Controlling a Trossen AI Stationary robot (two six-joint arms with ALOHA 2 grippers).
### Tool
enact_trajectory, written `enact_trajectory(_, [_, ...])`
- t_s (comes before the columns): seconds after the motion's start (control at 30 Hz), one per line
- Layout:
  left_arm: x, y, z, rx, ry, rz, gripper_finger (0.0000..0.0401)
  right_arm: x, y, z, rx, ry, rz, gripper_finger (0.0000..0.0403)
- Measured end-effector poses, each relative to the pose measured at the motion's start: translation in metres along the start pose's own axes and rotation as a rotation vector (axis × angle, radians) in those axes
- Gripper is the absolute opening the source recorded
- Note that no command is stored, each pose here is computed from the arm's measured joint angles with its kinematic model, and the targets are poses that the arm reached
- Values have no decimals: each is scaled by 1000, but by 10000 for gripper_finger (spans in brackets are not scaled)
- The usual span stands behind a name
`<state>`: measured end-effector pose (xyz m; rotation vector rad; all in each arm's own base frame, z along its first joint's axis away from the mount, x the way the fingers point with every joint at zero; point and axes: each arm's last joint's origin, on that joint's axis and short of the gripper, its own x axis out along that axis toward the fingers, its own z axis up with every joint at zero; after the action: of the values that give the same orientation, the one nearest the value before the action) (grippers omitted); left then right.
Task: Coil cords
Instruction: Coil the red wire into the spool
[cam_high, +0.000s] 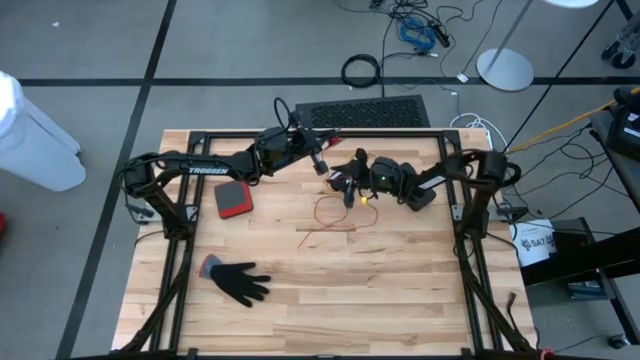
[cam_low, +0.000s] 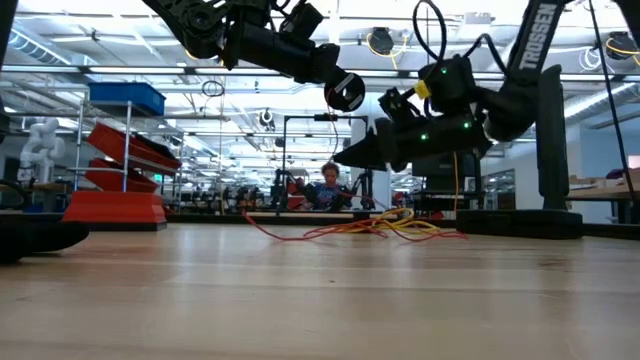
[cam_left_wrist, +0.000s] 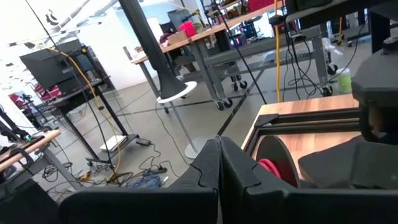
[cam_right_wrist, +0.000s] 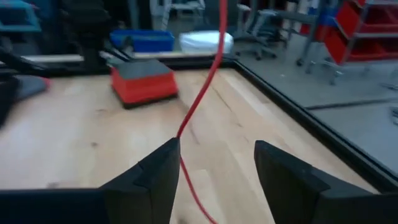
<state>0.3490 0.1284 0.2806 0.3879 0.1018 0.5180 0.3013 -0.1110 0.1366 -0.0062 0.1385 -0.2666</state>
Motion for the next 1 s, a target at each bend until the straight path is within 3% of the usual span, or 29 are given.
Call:
enact_trajectory(0.3, [0,0,0,0,0,0,0,9,2,-7,-1,-11,118,171])
enact_trajectory(1.0, [0,-1,0,-25,-2,-21,0,17,-2,-1,-39,-40,112,125])
